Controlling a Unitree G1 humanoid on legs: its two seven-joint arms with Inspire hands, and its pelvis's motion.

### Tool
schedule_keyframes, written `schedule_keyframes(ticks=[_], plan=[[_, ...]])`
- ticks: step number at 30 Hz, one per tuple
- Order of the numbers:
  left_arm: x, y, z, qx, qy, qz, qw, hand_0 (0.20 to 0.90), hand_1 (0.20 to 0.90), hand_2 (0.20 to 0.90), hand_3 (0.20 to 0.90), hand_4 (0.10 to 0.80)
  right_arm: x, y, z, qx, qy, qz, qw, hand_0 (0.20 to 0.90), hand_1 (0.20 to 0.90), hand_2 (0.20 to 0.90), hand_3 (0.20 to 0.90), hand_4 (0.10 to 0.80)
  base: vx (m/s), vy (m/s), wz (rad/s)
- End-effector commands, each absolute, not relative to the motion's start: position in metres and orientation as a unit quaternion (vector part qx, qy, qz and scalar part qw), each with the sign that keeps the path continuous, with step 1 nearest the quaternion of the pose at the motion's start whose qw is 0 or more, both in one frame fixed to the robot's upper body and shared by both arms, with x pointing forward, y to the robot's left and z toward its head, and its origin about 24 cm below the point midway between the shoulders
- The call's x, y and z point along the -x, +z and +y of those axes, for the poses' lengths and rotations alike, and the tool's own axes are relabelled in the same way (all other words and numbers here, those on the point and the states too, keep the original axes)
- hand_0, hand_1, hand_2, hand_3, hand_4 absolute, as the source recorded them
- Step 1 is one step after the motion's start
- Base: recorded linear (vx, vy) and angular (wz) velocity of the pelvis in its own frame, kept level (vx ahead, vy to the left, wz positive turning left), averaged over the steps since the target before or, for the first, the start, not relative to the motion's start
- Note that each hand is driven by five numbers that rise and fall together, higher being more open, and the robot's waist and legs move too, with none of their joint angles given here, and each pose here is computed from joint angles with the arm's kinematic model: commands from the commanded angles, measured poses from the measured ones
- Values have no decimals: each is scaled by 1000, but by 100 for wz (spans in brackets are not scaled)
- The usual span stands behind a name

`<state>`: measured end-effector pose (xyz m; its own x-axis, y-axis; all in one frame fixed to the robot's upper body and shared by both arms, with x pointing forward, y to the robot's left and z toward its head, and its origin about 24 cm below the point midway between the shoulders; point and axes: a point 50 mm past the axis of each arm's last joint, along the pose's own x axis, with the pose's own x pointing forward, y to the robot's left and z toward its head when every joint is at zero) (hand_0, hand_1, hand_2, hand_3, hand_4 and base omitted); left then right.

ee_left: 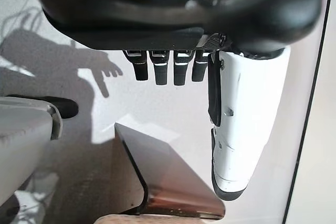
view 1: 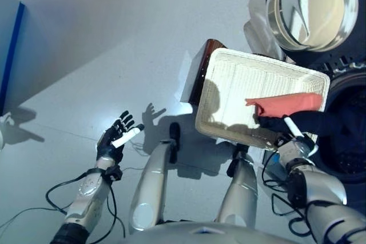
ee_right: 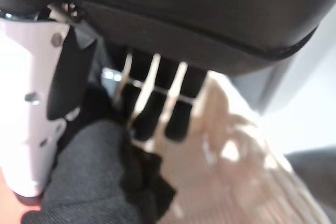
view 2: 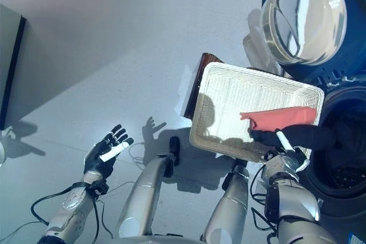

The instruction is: Pick up the clothes and place them into the washing machine

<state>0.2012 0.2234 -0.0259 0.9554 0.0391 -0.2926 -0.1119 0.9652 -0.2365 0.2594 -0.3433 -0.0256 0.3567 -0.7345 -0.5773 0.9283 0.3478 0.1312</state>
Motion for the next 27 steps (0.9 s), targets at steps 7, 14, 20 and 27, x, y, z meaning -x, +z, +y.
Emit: schedule_keyframes(ticks=[7, 14, 20, 27], plan=[[-182, -31, 220, 161, 49, 136, 976, 900, 900, 900, 900, 800, -251, 27, -395, -367, -600, -25, 711, 200, 200, 200, 200, 300, 4, 6, -9], [-181, -35, 215, 163, 33, 146, 975, 900, 900, 900, 900, 800, -258, 51, -406, -370, -589, -72, 714, 200, 200, 200, 200, 300, -4, 1, -3], [-179, -34, 218, 156, 35, 141, 977, 900, 900, 900, 900, 800, -266, 83, -418, -279, -584, -75, 758, 200, 200, 200, 200, 300, -7, 3, -2], [-178, -36, 215, 152, 34, 149, 977, 900, 900, 900, 900, 800, -253, 115, -444, -362, -633, -148, 668, 200, 200, 200, 200, 300, -2, -4, -4]])
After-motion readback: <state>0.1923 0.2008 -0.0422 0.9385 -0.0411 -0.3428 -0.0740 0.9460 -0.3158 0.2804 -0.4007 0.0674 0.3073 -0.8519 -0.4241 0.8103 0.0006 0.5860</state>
